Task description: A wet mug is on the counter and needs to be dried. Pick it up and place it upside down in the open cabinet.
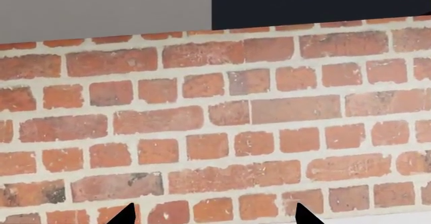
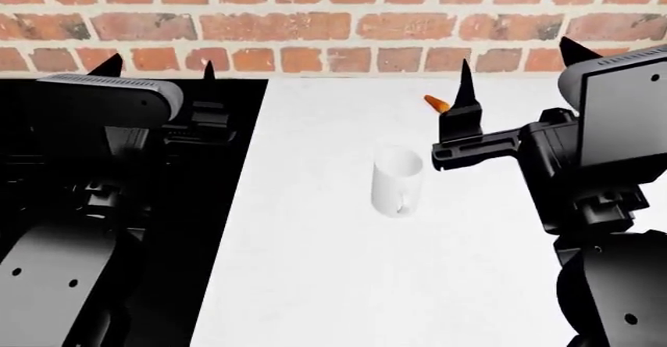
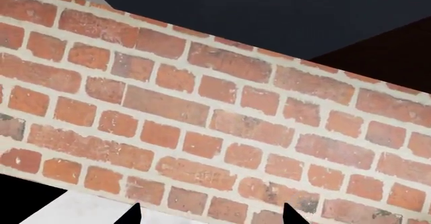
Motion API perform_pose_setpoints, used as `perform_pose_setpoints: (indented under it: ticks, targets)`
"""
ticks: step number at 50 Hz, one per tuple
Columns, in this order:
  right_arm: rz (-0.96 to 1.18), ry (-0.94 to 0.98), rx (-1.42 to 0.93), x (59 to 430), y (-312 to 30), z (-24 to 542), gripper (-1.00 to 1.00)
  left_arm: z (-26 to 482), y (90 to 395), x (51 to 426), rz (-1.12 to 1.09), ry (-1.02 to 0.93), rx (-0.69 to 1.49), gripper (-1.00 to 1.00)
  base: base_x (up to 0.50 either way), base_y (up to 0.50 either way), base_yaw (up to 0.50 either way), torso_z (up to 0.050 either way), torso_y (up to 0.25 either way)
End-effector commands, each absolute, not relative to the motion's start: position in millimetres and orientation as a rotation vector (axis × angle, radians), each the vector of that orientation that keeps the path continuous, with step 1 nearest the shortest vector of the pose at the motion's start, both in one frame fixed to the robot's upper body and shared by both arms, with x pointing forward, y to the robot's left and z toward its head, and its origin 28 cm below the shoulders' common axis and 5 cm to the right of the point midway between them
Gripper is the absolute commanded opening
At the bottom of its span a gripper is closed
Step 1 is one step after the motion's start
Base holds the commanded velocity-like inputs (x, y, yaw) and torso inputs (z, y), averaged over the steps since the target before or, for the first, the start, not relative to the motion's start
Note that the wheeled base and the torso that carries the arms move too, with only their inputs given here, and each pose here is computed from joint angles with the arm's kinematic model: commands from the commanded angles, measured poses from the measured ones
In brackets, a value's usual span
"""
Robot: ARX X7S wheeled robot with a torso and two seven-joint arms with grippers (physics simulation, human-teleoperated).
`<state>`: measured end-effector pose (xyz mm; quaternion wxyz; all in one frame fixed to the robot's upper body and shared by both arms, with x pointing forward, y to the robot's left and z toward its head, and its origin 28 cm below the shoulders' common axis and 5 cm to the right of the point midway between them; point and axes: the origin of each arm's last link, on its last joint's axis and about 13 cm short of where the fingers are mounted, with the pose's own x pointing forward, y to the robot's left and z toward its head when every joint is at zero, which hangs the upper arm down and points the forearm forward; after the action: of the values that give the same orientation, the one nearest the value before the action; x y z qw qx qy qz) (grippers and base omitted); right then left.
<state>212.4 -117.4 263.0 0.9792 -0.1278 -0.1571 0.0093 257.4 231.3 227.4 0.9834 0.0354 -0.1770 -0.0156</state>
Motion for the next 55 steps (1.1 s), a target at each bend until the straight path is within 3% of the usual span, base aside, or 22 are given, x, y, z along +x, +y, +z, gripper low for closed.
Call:
perform_pose_setpoints:
  ticks: [1,5,10,31,55]
  targets:
    - [0.110,-0.206,-0.245,215.0,-128.8,262.9,1.00,225.6,231.4,259.2,-0.030,-0.355,0.068,1.00,0.00,0.00,0.00,0.000,0.000]
    - [0.310,-0.143,-0.248,228.3,-112.7,277.7,1.00,225.4,231.1,259.1,-0.032,-0.354,0.068,1.00,0.00,0.00,0.00,0.000,0.000]
    - [0.218,-0.110,-0.240,202.5,-137.1,287.9,1.00,224.7,231.3,259.4,-0.031,-0.352,0.069,1.00,0.00,0.00,0.00,0.000,0.000]
    - [0.350,0.082,-0.242,214.2,-174.1,267.0,1.00,226.2,232.0,259.2,-0.032,-0.352,0.077,1.00,0.00,0.00,0.00,0.000,0.000]
    - [0.392,0.179,-0.219,241.6,-156.7,219.3,1.00,218.4,233.6,263.0,-0.032,-0.339,0.071,1.00,0.00,0.00,0.00,0.000,0.000]
